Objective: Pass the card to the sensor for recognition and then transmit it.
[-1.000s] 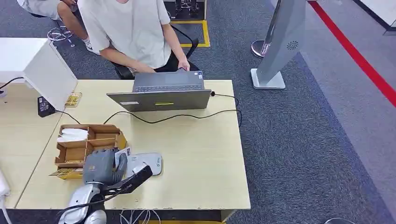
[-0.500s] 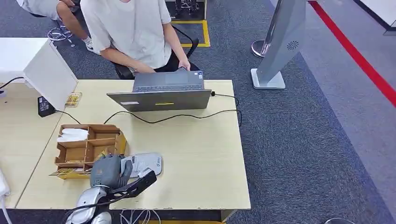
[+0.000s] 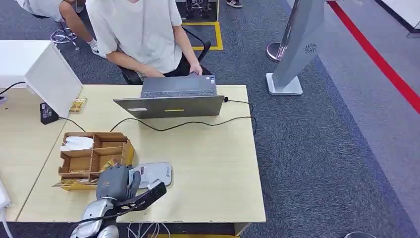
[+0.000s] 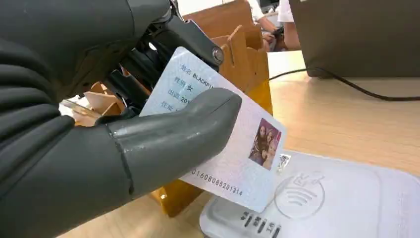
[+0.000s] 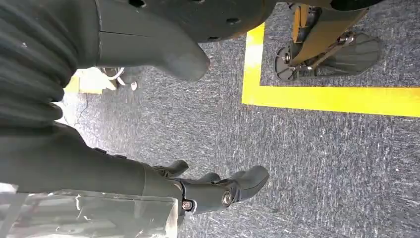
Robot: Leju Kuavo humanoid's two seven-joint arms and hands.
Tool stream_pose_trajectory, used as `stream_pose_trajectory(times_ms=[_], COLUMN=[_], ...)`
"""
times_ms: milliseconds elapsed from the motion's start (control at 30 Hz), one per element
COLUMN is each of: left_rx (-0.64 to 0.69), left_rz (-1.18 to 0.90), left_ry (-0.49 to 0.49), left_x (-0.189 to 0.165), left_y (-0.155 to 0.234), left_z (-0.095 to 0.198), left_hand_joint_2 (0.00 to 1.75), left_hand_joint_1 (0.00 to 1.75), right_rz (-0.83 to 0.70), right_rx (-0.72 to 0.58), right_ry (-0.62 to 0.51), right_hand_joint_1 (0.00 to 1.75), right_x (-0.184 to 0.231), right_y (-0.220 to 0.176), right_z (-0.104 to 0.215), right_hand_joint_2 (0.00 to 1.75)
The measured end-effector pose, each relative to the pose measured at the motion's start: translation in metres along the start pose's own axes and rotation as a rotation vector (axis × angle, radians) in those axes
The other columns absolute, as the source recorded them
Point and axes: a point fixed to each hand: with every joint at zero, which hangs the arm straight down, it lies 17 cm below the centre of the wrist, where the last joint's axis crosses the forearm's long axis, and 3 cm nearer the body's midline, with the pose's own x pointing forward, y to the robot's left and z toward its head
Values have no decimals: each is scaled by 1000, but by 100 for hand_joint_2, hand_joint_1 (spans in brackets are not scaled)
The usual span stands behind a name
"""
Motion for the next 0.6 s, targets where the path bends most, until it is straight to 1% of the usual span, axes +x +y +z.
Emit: stream_pose_trajectory(times_ms=[67,133,200,267,333,400,467,533,600], left_rx=[6,37,89,104,151,256,391,571,702], left_rz=[-2,-5,-3,-7,-14,-27,-46,-90,-113], left_ry=[-1,-7,-22,-25,-34,-61,-95,-123,-143], left_x=[0,3,8,8,10,19,31,45,52], left_y=[2,12,35,40,51,80,119,171,212], left_z=[0,-1,-2,-2,-2,1,8,24,38], left_hand_joint_2=[175,175,175,175,175,175,175,175,175], left_hand_joint_1=[175,175,175,175,175,175,175,175,175], right_rz=[-1,-7,-11,-12,-18,-34,-39,-33,-20], right_rx=[0,-2,-7,-9,-13,-18,-21,-23,-24], right_ry=[0,1,-4,-5,-4,0,3,2,1], right_hand_joint_1=[0,0,0,0,0,0,0,0,0], right_x=[0,0,0,1,1,0,-1,-2,-2], right_y=[0,0,-1,-1,-2,-3,-4,-4,-4], right_z=[0,0,0,0,0,0,0,0,0], right_hand_joint_2=[175,175,175,175,175,175,175,175,175])
